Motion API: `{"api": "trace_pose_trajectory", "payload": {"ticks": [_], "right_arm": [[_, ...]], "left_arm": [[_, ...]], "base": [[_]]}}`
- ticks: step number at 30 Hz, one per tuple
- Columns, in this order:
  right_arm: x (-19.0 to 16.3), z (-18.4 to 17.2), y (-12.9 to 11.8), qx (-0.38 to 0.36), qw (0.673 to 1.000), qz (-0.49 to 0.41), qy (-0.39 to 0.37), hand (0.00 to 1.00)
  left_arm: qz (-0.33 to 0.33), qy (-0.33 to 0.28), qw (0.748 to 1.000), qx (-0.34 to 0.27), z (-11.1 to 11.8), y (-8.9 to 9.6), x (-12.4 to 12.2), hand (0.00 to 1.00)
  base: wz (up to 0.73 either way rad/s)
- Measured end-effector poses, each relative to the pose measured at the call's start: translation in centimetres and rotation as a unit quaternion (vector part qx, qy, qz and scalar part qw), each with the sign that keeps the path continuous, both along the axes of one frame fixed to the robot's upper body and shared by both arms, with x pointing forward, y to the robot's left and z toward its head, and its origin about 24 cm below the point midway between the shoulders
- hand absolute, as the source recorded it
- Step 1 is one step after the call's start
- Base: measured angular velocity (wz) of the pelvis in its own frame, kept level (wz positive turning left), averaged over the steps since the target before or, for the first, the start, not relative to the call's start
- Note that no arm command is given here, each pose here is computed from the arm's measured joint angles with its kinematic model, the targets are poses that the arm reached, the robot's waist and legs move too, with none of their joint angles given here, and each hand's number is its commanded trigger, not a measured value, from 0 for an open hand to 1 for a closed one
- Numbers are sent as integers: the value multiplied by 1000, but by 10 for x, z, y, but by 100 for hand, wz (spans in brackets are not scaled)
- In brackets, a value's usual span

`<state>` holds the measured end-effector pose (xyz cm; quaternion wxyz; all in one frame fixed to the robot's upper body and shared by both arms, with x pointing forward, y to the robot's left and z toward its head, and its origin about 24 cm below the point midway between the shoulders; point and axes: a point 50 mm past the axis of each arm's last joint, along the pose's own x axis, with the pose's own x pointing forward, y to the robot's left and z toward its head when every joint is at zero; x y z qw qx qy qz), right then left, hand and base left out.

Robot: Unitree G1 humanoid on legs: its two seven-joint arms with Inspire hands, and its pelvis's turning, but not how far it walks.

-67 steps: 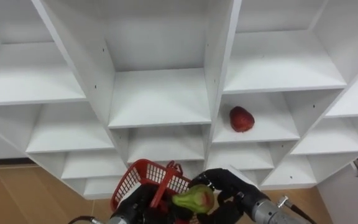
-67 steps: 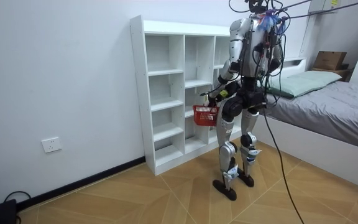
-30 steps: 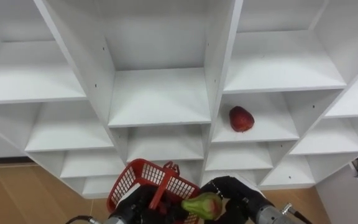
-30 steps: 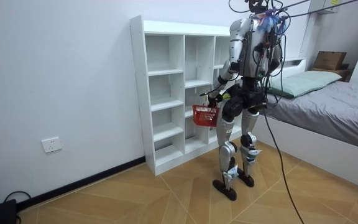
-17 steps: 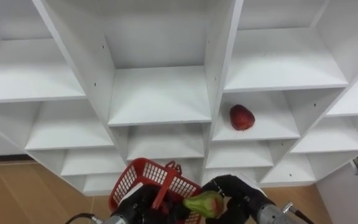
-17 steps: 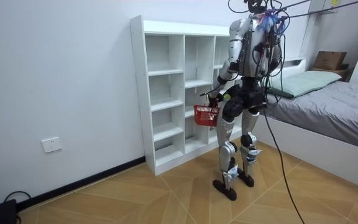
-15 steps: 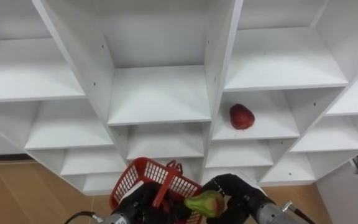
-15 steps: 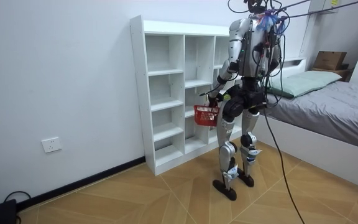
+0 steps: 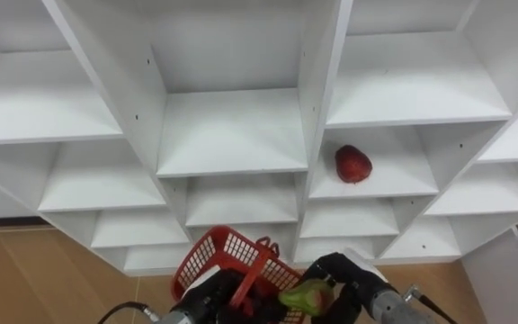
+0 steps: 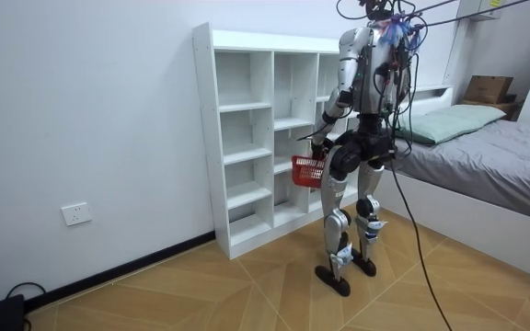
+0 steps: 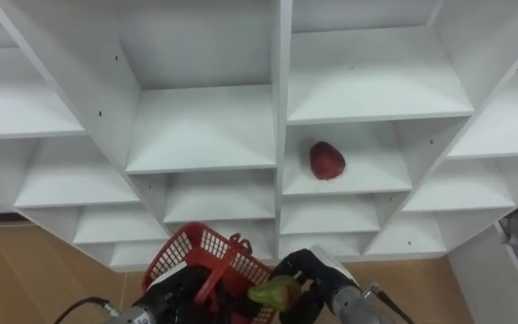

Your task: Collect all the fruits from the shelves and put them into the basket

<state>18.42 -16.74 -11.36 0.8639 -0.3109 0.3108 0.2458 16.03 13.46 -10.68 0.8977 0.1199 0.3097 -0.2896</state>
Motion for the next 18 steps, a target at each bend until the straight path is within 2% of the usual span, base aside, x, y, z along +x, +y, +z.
{"api": "trace_pose_trajectory", "payload": {"ticks": [9,18], "right_arm": [[24,7,5,-4,1000,1,-18,100],[21,1,11,1,1000,-1,2,100]], "left_arm": [[-24,-16,1000,11,4,-3,6,100],[-44,-16,999,22,3,-6,5,100]], "base": [[0],[1]]}}
